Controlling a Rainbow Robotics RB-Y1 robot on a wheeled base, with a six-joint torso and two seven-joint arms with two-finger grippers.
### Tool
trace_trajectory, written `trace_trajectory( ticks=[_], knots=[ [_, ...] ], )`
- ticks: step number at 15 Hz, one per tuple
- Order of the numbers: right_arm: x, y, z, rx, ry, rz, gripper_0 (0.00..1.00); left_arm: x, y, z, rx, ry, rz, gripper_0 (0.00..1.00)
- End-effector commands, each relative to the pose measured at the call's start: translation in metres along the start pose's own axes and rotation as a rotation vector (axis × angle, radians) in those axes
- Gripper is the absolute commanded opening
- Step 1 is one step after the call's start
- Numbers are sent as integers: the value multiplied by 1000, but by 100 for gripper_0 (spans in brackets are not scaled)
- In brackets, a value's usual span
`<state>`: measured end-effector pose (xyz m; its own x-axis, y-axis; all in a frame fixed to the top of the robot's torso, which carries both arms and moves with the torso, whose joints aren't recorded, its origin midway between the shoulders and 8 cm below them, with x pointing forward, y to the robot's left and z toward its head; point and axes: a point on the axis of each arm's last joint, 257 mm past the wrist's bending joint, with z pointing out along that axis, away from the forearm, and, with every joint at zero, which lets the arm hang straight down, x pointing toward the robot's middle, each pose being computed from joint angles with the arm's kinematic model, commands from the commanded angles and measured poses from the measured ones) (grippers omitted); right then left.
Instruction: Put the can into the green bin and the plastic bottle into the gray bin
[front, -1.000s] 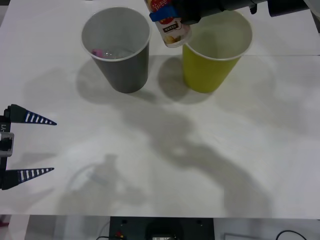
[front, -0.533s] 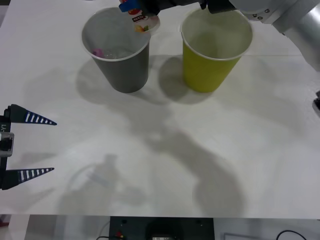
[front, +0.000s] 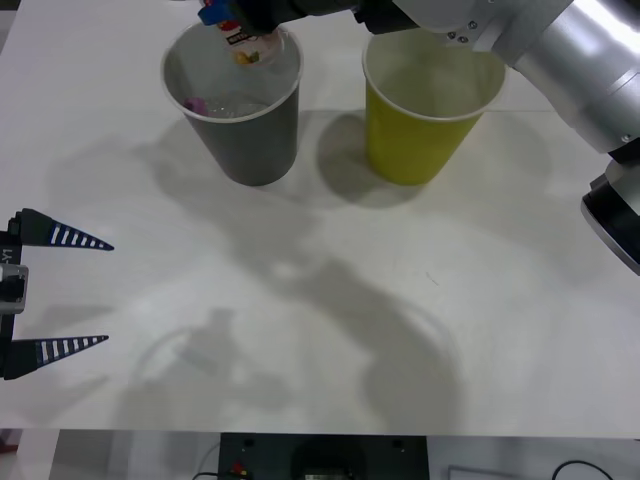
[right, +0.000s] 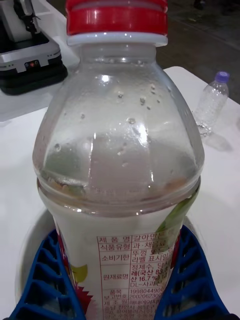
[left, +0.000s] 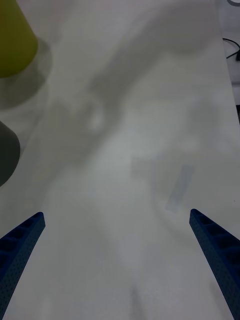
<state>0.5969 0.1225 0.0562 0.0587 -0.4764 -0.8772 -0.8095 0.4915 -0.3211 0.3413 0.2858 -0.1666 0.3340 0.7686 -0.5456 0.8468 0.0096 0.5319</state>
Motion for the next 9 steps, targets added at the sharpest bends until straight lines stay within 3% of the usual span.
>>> trace_trajectory(
  ticks=[1,2,3,9],
  knots=[
    [3,7,4,-12,8,-4,49,0,0,0,0,0,0,100],
    [4,10,5,-20,11,0,79,0,0,0,0,0,0,100],
    [5,11,6,-23,13,1,96,0,0,0,0,0,0,100],
    [5,19,6,-45,12,11,100,0,0,0,0,0,0,100]
  ],
)
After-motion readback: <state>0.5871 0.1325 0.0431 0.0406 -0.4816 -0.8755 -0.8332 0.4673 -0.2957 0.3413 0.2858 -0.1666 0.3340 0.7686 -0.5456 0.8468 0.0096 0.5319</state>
